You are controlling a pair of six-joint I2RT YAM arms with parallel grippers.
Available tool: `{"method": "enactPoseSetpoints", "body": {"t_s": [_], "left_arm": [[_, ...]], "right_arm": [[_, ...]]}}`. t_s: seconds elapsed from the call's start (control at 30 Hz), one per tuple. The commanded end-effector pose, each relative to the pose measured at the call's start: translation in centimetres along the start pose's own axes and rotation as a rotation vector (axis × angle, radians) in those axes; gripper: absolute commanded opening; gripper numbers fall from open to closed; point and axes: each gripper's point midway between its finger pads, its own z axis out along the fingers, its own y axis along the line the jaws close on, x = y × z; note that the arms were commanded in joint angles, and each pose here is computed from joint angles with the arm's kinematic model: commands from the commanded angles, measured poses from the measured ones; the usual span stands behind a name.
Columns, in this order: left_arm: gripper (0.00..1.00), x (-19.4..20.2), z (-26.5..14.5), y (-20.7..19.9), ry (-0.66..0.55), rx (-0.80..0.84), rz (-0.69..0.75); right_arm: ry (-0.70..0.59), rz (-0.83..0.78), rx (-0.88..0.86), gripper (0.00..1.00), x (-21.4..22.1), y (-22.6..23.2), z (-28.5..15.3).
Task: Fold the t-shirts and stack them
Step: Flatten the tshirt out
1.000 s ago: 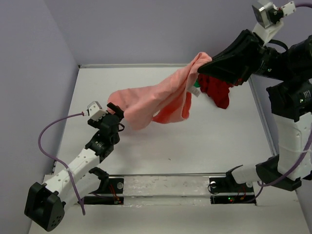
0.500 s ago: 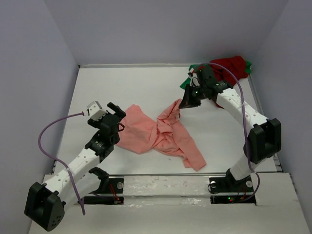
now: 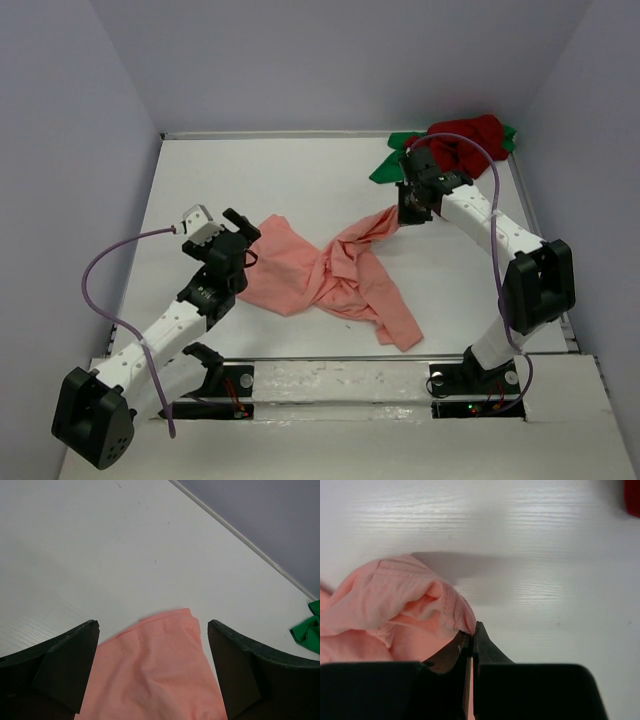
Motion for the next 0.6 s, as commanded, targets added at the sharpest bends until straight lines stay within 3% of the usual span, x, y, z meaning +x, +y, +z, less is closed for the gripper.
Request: {"method": "enactPoseSetpoints", "body": {"t_s": [0.0, 0.4, 0.57], "left_arm": [[0.99, -2.0, 0.2, -1.8, -0.044, 0.033, -0.036], [0.99, 5.4, 3.0, -6.7, 0.222, 0.161, 0.187], [0.99, 6.3, 3.0, -7.5, 0.254, 0.202, 0.199]], "right_arm": [[-0.084, -0.004, 0.212, 0.0, -1.7, -3.7, -0.5], [-0.375, 0.091, 0.372, 0.0, -9.5, -6.3, -5.3], [-0.44, 0.134, 0.446, 0.0, -11.1, -8.1, -5.6]]}}
